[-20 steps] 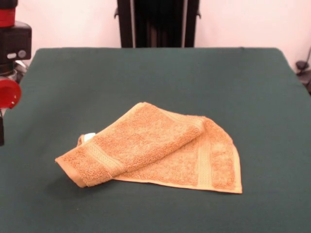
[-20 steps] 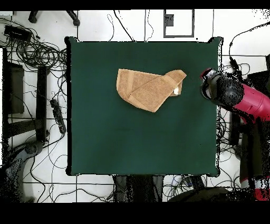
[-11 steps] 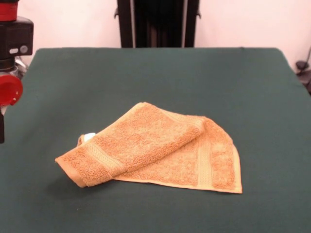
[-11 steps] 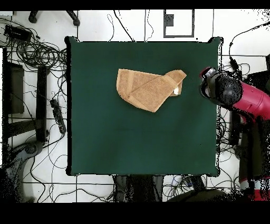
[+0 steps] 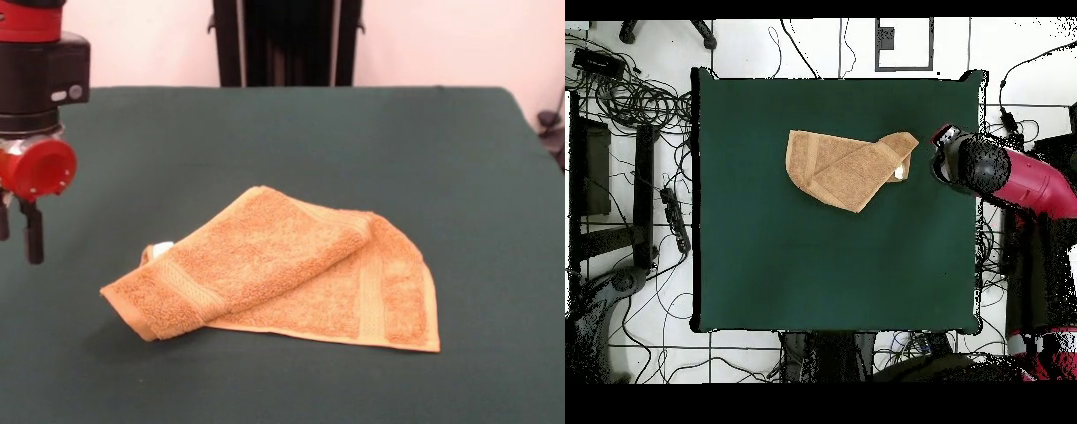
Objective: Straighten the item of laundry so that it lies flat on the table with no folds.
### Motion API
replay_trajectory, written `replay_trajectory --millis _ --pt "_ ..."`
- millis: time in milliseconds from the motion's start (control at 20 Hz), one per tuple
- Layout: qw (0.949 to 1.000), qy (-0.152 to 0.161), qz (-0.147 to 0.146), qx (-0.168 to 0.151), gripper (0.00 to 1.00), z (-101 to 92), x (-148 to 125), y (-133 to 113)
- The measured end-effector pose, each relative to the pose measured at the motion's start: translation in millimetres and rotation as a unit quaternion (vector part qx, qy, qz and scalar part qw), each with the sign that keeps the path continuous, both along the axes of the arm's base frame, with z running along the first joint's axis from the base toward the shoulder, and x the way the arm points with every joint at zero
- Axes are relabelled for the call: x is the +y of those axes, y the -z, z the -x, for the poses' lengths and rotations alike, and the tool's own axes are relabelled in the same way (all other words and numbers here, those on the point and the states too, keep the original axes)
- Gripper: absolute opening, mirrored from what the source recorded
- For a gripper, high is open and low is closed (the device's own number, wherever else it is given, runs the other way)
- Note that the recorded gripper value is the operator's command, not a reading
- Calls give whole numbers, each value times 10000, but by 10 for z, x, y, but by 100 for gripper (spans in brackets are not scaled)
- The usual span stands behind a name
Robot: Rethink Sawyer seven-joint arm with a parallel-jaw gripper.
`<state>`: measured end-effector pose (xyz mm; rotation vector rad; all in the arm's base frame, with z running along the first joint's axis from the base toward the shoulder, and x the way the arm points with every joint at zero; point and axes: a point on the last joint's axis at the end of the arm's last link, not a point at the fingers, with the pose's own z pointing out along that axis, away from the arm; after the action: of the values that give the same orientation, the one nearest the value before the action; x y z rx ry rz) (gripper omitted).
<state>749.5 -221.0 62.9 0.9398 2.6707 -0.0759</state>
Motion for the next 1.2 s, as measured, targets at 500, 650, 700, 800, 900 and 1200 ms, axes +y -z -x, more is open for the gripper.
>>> replay_trajectory --millis 500,650,700,800,900,1200 --pt "9995 -246 -57 187 100 -55 403 14" --pt "9993 -285 -68 221 100 -62 470 18" --pt "9993 -293 -71 222 100 -65 486 19" --pt "9993 -302 -75 223 100 -71 505 24" --pt "9992 -314 -89 222 100 -88 542 42" --pt "9991 -366 -100 211 100 -131 639 66"
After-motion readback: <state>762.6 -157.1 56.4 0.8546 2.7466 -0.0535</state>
